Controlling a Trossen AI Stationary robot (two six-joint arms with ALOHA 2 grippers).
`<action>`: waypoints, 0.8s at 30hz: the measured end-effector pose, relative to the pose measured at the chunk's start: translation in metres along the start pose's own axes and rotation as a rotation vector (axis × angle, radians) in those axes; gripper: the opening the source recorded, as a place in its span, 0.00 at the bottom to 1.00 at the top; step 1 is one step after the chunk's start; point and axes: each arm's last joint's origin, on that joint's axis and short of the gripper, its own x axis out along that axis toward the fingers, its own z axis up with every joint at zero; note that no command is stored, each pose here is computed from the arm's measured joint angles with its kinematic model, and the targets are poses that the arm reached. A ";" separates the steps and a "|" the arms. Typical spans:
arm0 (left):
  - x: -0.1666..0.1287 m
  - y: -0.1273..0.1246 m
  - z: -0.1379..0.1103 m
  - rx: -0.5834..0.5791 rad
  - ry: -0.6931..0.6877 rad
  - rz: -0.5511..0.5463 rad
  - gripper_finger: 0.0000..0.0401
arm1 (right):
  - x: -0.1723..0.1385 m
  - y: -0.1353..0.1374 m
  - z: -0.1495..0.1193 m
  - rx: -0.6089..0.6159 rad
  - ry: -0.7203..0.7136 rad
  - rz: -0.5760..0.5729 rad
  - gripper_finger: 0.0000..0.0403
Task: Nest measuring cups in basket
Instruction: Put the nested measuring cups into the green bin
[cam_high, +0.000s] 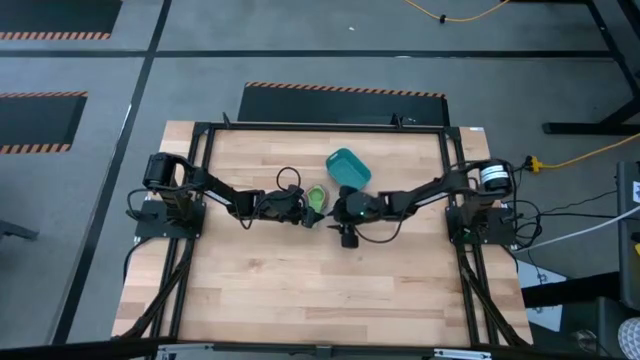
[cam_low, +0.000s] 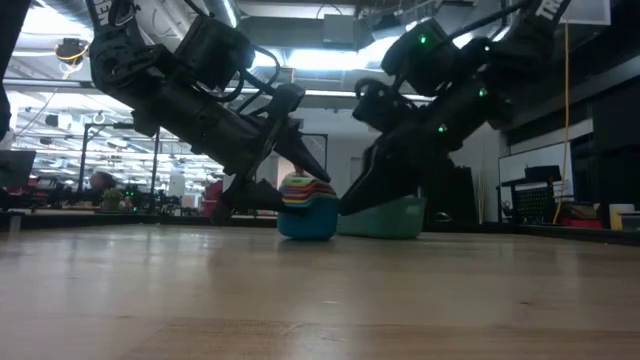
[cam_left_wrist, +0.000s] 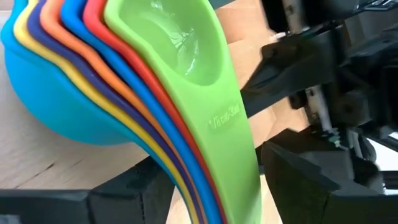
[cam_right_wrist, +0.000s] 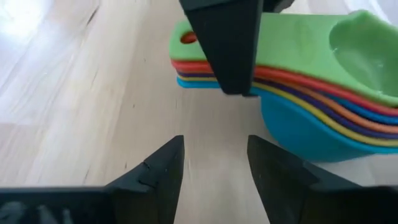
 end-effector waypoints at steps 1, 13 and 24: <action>0.000 0.000 0.000 0.000 0.000 0.000 0.55 | -0.003 0.000 0.001 -0.006 0.007 0.000 0.45; 0.000 0.000 0.000 0.003 0.002 0.004 0.43 | -0.026 -0.002 0.008 -0.027 0.072 0.000 0.45; 0.000 0.000 0.000 0.009 0.001 0.004 0.34 | -0.030 -0.003 0.005 -0.033 0.121 -0.082 0.45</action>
